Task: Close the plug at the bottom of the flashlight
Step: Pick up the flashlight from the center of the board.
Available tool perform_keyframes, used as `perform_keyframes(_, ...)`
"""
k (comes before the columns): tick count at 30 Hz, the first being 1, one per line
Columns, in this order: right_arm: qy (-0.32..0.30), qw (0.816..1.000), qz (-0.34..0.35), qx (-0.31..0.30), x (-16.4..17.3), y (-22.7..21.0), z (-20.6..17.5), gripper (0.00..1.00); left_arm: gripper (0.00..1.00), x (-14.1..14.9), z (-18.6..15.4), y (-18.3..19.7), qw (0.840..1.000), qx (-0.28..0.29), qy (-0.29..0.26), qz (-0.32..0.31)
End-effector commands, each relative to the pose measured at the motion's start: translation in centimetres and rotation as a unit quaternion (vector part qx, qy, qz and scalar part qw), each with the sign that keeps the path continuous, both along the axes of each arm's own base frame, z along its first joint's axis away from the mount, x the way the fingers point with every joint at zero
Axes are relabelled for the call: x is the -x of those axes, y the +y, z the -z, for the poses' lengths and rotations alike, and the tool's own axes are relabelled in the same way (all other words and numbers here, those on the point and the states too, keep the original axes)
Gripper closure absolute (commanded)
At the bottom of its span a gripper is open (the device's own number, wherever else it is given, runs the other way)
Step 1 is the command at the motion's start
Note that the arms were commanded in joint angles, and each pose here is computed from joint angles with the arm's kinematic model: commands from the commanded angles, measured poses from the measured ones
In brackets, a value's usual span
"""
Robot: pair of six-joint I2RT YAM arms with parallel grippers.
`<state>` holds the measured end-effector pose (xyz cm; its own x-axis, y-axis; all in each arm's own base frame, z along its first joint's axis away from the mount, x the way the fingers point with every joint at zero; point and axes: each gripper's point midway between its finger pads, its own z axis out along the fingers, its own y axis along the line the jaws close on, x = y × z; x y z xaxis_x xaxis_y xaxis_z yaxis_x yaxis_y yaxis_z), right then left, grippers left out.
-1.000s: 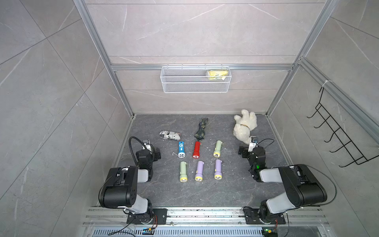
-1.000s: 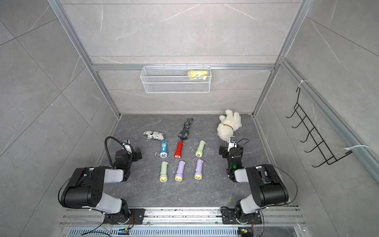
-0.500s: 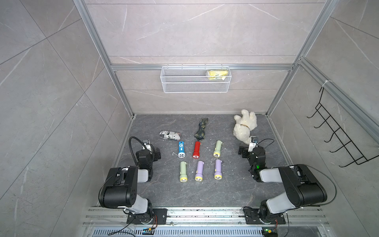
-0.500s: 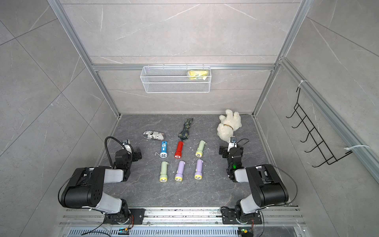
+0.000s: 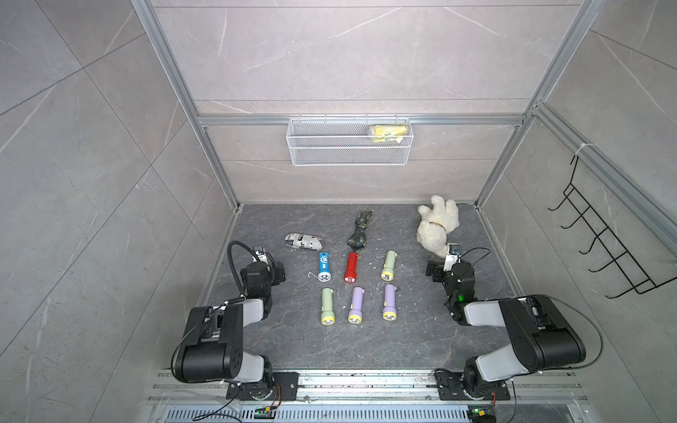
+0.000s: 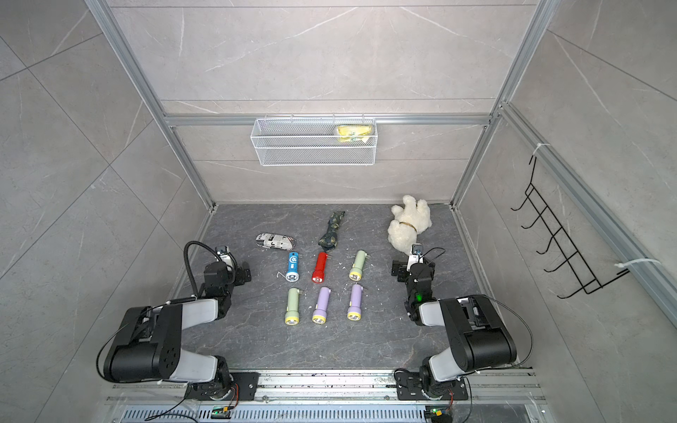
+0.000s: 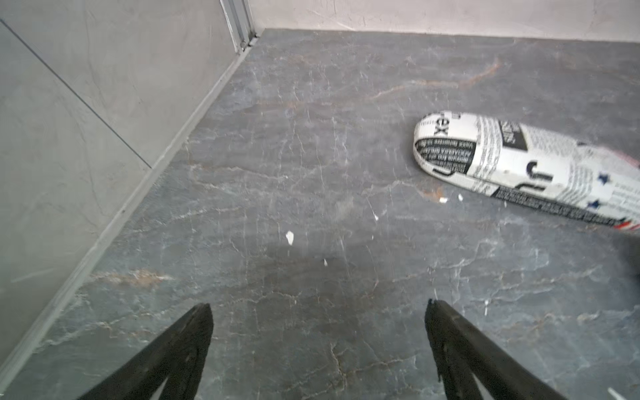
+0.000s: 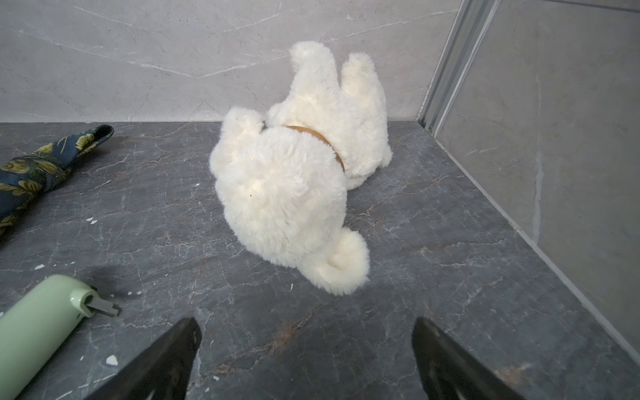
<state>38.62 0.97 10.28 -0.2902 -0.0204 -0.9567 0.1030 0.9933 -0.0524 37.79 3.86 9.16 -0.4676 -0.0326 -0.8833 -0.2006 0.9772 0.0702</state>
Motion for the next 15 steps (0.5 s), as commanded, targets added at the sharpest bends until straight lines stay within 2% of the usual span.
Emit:
perform_keyframes(1,-0.002,1.0,0.006,0.002,0.3,-0.2,-0.4,0.0,0.0,-0.4,-5.4,0.7,0.999,-0.002,-0.012,-0.04)
perform_keyframes(6,0.011,0.998,0.059,0.016,0.6,-1.6,-3.5,0.0,0.0,0.0,-9.0,-2.3,0.999,0.012,-0.016,-0.035)
perform_keyframes(8,0.004,0.997,0.082,-0.006,0.6,-2.0,-5.2,0.0,0.0,-0.1,-9.2,-4.5,1.0,0.01,-0.004,-0.018)
perform_keyframes(10,0.01,0.997,0.076,-0.032,0.4,-1.5,-6.6,0.0,0.0,-0.5,-8.9,-7.1,1.0,0.018,0.011,-0.003)
perform_keyframes(13,0.06,0.99,0.099,-0.077,0.3,-1.5,-7.4,0.0,0.0,-1.2,-8.2,-11.3,0.998,0.037,0.045,0.026)
perform_keyframes(15,0.108,0.986,0.08,-0.094,0.1,-0.4,-7.8,0.0,0.0,-1.7,-7.5,-13.1,0.995,0.05,0.077,0.027)
